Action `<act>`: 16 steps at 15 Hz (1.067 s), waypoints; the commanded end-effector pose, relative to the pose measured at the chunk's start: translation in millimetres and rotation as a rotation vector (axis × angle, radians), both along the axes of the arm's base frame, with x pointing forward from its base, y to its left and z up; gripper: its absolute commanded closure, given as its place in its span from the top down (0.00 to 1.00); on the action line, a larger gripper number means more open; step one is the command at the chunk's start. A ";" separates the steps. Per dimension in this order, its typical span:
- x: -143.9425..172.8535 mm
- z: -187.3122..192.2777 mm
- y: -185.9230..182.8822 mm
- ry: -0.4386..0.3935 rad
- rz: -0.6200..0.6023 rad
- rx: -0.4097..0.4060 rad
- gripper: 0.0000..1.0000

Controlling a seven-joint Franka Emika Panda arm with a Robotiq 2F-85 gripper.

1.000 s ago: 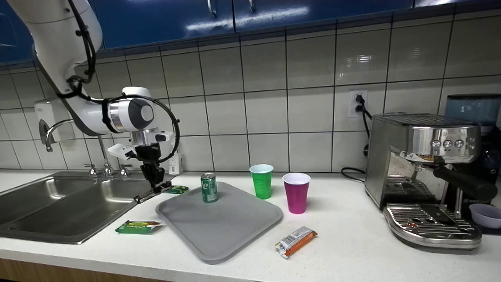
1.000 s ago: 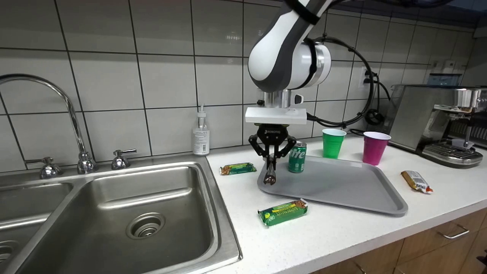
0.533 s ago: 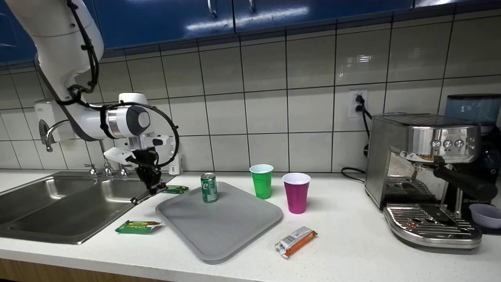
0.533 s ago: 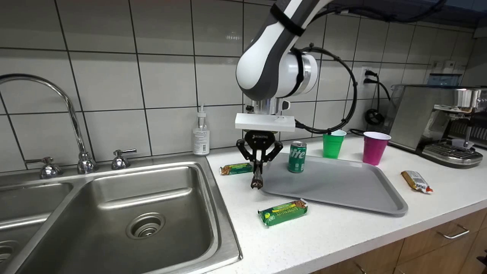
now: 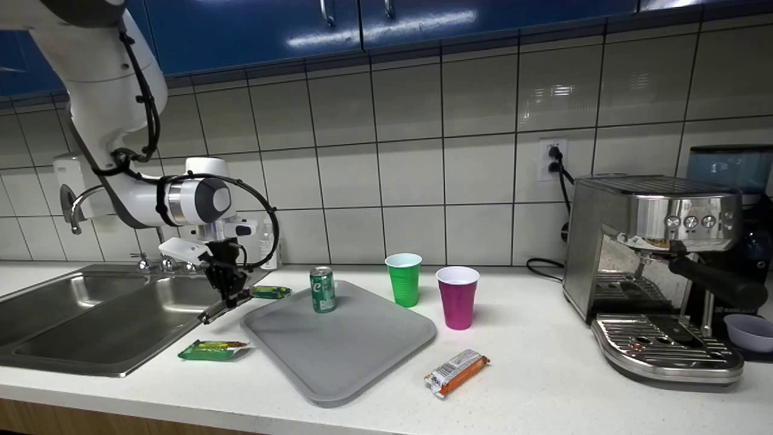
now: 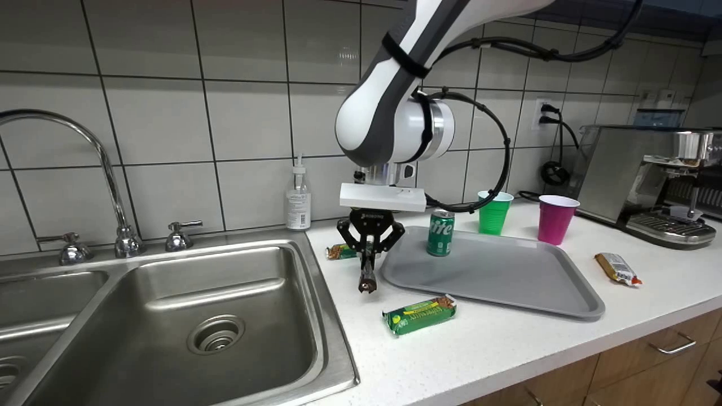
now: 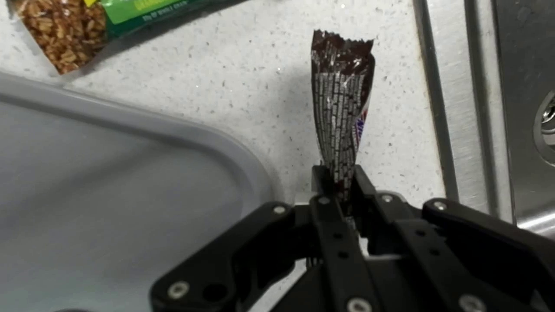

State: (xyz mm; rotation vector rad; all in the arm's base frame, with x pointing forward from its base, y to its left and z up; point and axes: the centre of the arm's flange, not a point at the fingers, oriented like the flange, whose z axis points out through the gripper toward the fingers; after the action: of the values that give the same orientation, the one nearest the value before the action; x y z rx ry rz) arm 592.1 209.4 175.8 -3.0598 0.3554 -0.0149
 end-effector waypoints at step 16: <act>18.4 19.6 -18.9 -0.009 -0.031 0.042 1.00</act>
State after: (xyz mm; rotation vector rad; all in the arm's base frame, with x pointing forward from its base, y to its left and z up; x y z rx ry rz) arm 608.0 203.1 176.4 -3.0244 0.3607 -0.0310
